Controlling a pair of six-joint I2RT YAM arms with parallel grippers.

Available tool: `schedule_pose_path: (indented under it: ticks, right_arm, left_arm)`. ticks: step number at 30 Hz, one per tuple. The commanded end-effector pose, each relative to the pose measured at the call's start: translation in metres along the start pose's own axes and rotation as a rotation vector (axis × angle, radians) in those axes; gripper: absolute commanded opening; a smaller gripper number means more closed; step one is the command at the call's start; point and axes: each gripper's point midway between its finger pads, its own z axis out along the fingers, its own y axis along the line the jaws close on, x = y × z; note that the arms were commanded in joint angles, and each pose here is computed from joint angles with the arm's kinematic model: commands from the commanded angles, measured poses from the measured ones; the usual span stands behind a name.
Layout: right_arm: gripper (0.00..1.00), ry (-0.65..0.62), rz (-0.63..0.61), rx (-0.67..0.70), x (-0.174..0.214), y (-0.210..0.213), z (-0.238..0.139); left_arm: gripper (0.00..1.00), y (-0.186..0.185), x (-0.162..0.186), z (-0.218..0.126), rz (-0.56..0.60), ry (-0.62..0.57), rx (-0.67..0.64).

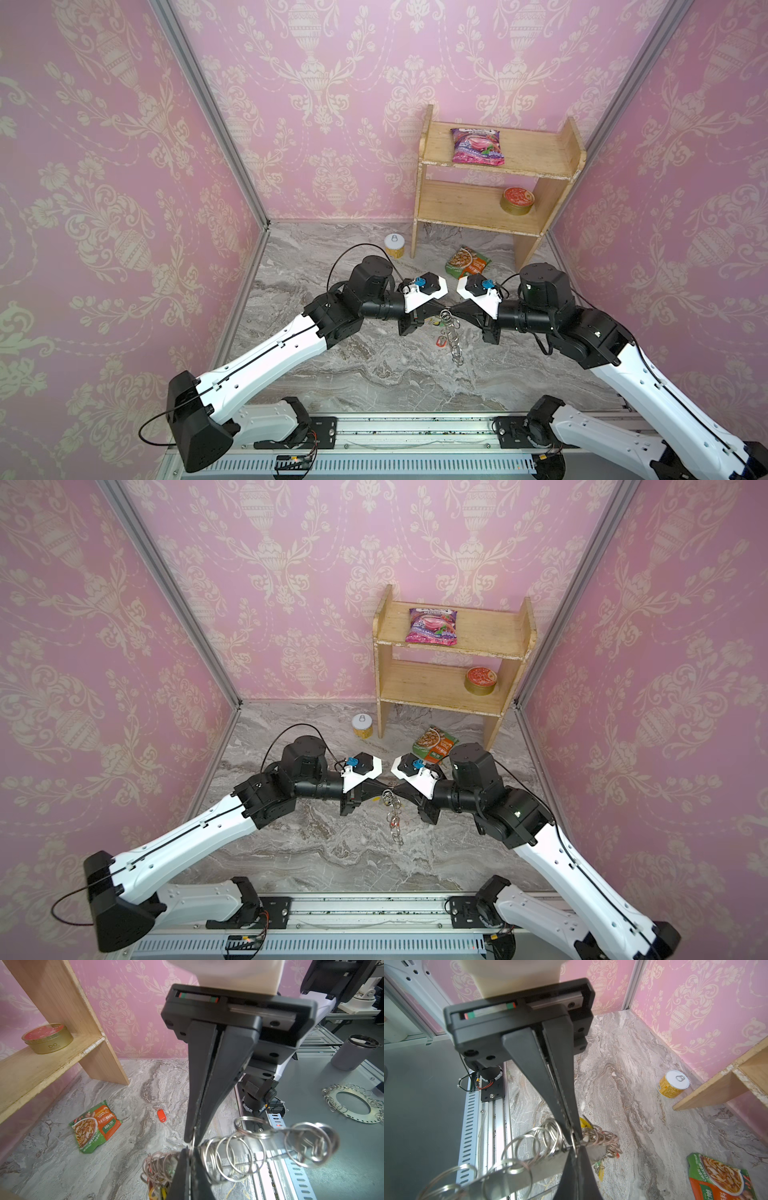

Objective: Put the keys on the keyring

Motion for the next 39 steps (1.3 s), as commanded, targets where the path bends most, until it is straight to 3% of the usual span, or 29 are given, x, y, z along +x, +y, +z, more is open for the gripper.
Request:
schedule_pose_path:
  ticks: [1, 5, 8, 13, 16, 20, 25, 39]
  right_arm:
    - [0.18, -0.071, 0.003, -0.023, -0.014, 0.007, -0.004]
    - [0.55, -0.063, 0.015, 0.057, -0.010, -0.004, -0.010]
    - [0.64, -0.077, 0.022, 0.114, -0.012, -0.011, -0.017]
    - [0.65, -0.100, 0.057, 0.109, -0.019, -0.011, -0.021]
    - [0.58, -0.115, 0.074, 0.089, -0.021, -0.010, -0.021]
    - [0.52, -0.138, 0.112, 0.060, -0.026, -0.010, -0.021]
    - [0.55, -0.170, 0.154, 0.066, -0.035, -0.019, -0.023]
    - [0.62, -0.176, 0.230, 0.048, -0.025, -0.019, -0.022]
  left_arm:
    - [0.00, 0.015, -0.021, -0.007, 0.109, -0.068, -0.121]
    - [0.00, 0.021, -0.019, -0.010, 0.219, -0.060, -0.189]
    - [0.00, 0.024, -0.019, -0.011, 0.306, -0.062, -0.221]
    - [0.00, 0.018, -0.024, -0.013, 0.375, -0.108, -0.212]
    - [0.00, 0.014, -0.028, -0.016, 0.384, -0.139, -0.204]
    - [0.00, 0.007, -0.037, -0.022, 0.360, -0.183, -0.184]
    - [0.00, -0.002, -0.038, -0.028, 0.308, -0.201, -0.147]
    - [0.00, -0.012, -0.012, -0.032, -0.188, -0.187, 0.170]
